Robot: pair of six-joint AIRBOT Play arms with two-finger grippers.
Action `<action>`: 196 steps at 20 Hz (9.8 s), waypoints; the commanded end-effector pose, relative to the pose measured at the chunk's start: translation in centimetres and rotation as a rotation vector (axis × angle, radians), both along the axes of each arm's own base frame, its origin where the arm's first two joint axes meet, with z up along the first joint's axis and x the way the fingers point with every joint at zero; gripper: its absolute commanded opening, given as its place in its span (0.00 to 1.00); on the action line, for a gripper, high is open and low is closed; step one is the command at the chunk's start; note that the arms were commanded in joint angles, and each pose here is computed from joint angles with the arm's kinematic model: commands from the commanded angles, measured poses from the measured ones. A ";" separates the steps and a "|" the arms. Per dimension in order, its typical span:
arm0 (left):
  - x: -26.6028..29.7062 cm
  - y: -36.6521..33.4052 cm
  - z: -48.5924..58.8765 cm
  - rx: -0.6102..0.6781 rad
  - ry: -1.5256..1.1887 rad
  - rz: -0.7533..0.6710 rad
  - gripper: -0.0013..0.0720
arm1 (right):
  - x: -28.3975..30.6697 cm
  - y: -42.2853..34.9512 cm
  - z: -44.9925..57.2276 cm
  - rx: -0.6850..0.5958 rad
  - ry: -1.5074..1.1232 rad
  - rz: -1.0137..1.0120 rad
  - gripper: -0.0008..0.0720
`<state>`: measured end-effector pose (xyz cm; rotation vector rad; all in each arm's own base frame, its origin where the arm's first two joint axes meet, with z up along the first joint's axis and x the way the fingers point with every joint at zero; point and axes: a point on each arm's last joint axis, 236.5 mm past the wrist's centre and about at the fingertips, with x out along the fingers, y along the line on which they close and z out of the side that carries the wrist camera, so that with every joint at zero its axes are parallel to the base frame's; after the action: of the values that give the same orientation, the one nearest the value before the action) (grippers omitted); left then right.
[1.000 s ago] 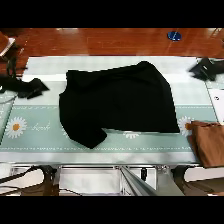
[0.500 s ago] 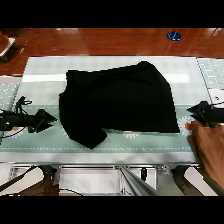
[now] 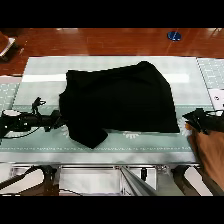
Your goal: Fold the shirts.
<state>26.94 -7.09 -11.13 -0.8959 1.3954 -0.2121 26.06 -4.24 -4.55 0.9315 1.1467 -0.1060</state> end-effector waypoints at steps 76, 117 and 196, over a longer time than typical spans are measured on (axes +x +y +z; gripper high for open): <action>31.2 3.2 13.2 0.378 -0.560 0.209 0.05 | 34.4 5.7 7.7 -0.225 -0.333 0.286 0.04; -4.9 9.0 3.4 0.209 0.135 -0.003 0.71 | 8.0 3.3 3.2 -0.131 -0.072 0.245 0.58; 15.3 -0.6 12.8 0.285 -0.425 -0.120 0.71 | 22.8 3.0 -5.6 0.119 0.049 0.223 0.58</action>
<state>43.59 -4.61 1.48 -0.5433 1.0817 -0.2168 48.95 -4.07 -8.65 0.8663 1.2574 0.0708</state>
